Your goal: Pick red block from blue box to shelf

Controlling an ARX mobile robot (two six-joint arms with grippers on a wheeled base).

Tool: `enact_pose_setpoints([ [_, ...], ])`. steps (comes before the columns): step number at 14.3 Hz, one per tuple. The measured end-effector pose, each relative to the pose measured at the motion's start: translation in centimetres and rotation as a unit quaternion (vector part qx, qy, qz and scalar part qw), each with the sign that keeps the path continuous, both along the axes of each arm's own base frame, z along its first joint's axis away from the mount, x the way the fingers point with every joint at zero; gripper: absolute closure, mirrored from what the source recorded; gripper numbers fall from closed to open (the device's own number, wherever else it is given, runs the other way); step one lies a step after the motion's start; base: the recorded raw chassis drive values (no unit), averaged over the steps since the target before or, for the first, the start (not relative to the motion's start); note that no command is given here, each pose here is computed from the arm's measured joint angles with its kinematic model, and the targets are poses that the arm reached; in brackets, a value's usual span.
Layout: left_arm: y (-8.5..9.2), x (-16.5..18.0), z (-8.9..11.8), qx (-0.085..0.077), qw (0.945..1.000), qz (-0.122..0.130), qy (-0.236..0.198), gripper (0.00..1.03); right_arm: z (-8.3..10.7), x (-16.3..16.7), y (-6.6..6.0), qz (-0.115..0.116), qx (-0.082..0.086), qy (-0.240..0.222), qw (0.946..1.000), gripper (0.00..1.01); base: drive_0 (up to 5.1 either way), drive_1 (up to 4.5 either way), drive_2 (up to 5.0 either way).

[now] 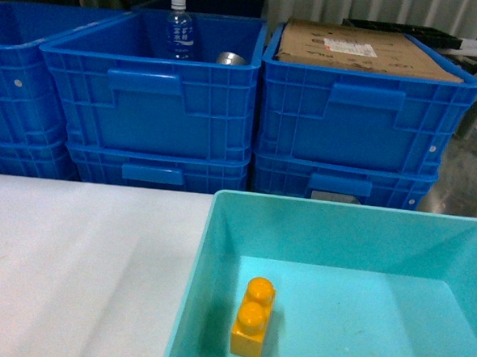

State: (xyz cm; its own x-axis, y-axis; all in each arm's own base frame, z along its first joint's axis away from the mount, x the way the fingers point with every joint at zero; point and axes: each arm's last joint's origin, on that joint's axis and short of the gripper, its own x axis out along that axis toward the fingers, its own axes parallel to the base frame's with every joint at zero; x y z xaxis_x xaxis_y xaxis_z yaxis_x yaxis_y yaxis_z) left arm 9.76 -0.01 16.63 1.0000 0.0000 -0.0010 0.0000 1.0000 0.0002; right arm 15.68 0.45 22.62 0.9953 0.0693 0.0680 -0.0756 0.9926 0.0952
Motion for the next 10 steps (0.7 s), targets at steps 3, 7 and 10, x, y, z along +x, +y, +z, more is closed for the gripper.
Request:
enact_pose_setpoints([
  [3, 0.01, 0.00, -0.01, 0.000, 1.0000, 0.001, 0.000, 0.05, 0.02, -0.01, -0.01, -0.001, -0.001, -0.001, 1.0000, 0.74, 0.0, 0.00, 0.0],
  [7, 0.01, 0.00, 0.00, 0.000, 1.0000, 0.001, 0.000, 0.05, -0.13, 0.06, 0.00, 0.000, -0.002, 0.004, 1.0000, 0.74, 0.0, 0.00, 0.0],
  [10, 0.01, 0.00, 0.00, 0.000, 1.0000, 0.000, 0.000, 0.05, -0.08, 0.04, 0.00, 0.000, -0.003, 0.002, 1.0000, 0.74, 1.0, -1.84, -0.7],
])
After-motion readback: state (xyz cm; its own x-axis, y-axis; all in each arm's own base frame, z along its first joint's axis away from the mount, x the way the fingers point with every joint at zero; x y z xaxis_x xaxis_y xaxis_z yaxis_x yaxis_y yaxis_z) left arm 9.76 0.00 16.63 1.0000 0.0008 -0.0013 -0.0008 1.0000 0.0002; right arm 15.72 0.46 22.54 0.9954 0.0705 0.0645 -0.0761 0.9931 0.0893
